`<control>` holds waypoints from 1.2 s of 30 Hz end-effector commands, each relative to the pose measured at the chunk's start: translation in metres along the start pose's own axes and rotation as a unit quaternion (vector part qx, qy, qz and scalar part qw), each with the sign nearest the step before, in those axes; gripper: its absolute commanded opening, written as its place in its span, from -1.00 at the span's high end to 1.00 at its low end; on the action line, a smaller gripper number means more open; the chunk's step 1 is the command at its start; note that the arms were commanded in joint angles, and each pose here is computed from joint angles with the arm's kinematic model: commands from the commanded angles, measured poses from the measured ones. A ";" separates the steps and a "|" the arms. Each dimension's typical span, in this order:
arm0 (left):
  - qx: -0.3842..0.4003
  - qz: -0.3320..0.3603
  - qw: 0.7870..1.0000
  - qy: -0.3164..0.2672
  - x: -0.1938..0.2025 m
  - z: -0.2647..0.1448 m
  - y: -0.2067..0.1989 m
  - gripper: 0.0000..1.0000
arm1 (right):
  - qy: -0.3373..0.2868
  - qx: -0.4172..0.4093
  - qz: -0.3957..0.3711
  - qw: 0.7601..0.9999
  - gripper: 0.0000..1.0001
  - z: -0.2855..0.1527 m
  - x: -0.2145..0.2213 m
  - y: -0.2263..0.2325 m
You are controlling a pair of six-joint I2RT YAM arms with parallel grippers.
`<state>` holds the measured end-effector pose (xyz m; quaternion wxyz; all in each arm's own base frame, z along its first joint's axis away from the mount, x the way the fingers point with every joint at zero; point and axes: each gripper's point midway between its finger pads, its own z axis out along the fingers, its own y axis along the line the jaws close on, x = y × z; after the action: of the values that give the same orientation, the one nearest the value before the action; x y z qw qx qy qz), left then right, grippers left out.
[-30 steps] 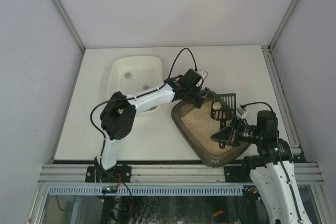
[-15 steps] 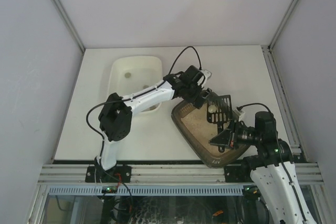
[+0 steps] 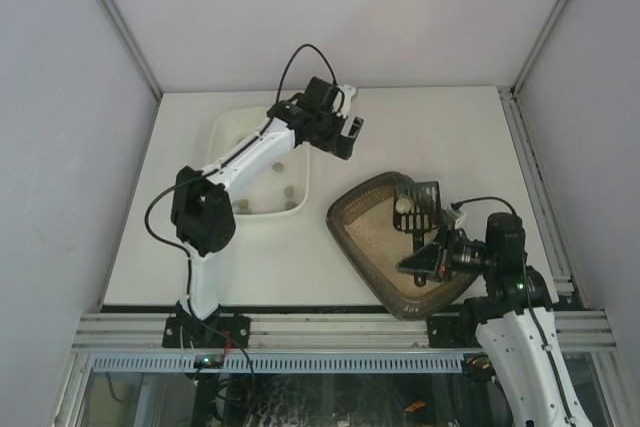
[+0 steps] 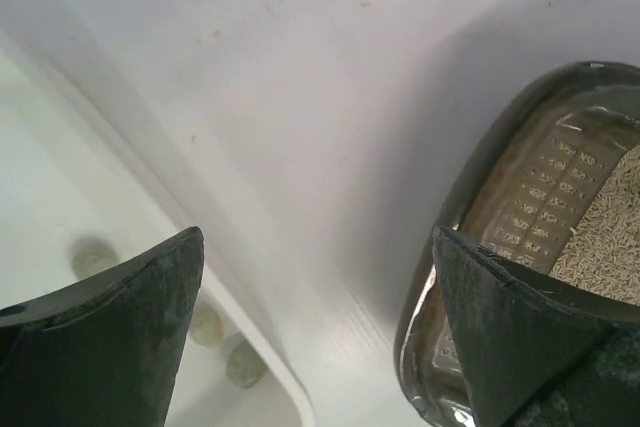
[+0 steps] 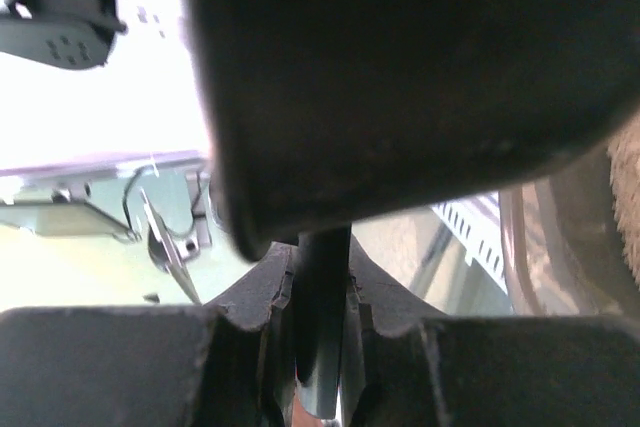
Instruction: Clean the litter box
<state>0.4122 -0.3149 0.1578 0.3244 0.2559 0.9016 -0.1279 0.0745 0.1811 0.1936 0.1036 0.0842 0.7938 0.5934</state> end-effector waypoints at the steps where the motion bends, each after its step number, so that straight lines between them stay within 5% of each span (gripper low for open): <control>1: 0.015 -0.014 0.997 -0.074 -0.054 -0.063 0.028 -1.00 | -0.072 -0.042 -0.069 0.994 1.00 0.001 -0.059 0.042; 3: 0.006 -0.040 0.995 -0.087 -0.065 -0.084 0.051 -1.00 | -0.091 -0.049 -0.084 0.991 1.00 0.011 -0.084 0.057; 9: -0.074 -0.116 0.980 -0.143 -0.078 -0.156 0.147 -1.00 | -0.001 0.051 -0.151 0.987 1.00 0.110 -0.113 0.083; 16: -0.143 -0.197 0.959 -0.148 -0.036 -0.197 0.220 -1.00 | 0.066 0.181 -0.189 0.963 1.00 0.228 -0.146 0.082; 20: -0.189 -0.230 0.945 -0.136 -0.005 -0.213 0.248 -1.00 | 0.080 0.304 -0.247 0.917 1.00 0.267 -0.165 0.054; 24: -0.271 -0.239 0.923 -0.129 0.020 -0.232 0.269 -1.00 | 0.084 0.426 -0.321 0.842 1.00 0.286 -0.180 0.023; 30: -0.307 -0.235 0.913 -0.131 0.040 -0.241 0.274 -1.00 | 0.066 0.504 -0.472 0.721 1.00 0.292 -0.179 0.001; 36: -0.299 -0.246 0.914 -0.119 0.047 -0.231 0.275 -1.00 | 0.033 0.493 -0.494 0.715 1.00 0.283 -0.185 0.027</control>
<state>0.4069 0.0192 0.2640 0.4118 -0.0877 0.9061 0.0401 0.3005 0.4176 0.0764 0.2000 -0.3024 0.9319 -0.0059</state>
